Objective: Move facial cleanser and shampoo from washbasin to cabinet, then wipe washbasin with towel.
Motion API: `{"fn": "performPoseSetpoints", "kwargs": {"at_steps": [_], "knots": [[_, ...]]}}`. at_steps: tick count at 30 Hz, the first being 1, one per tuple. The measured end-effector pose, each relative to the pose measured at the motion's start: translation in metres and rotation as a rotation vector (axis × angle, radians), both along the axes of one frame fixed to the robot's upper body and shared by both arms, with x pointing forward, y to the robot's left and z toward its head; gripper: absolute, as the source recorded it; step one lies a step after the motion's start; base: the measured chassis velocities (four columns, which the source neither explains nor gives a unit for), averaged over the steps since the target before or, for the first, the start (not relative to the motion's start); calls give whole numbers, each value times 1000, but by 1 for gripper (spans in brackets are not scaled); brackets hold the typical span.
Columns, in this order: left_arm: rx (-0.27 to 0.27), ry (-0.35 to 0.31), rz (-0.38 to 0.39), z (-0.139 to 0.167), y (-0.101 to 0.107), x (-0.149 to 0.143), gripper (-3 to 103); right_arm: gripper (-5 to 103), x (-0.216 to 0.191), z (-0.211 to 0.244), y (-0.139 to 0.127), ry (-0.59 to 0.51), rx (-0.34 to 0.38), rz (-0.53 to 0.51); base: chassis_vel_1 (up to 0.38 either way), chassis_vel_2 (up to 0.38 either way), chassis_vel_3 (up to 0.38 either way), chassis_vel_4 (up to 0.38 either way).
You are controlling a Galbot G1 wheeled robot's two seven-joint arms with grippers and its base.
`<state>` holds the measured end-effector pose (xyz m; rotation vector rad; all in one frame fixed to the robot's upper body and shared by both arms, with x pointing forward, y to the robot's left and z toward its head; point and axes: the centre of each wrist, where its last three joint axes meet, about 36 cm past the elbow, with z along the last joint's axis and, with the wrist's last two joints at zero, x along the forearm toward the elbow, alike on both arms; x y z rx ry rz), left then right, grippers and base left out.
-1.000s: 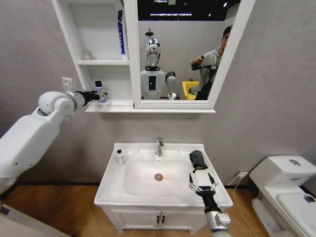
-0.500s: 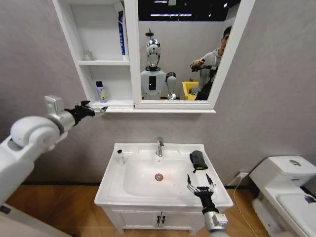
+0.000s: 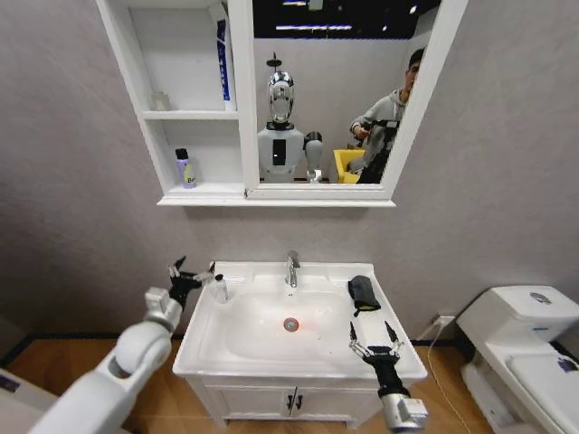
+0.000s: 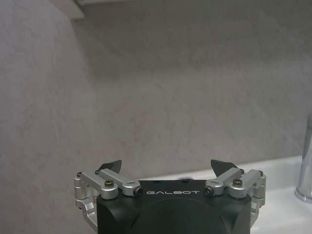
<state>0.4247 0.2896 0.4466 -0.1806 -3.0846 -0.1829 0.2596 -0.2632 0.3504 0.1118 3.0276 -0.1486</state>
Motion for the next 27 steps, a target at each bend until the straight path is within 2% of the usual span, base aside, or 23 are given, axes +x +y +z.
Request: {"fn": "performPoseSetpoints", "kwargs": {"at_steps": [2,3,5,9,15,24,27], "knots": [[18,42,-2,-25,-4,1,100,100,0,-1,-1,1,1,-1,0,0,0,0],[18,42,-2,-25,-4,1,100,100,0,-1,-1,1,1,-1,0,0,0,0],[48,66,-3,-44,-6,2,100,100,0,-3,-1,3,2,-3,0,0,0,0],[52,104,0,-67,-11,8,100,100,-2,-9,-1,13,5,-3,0,0,0,0],[27,124,14,-79,-15,31,100,100,-2,-12,-1,11,6,-4,0,0,0,0],[14,130,24,-79,-13,57,102,100,-1,-13,-2,11,3,-1,0,0,0,0],[-3,148,23,-81,-11,64,88,100,1,-12,-3,8,0,2,0,0,0,0]]}}
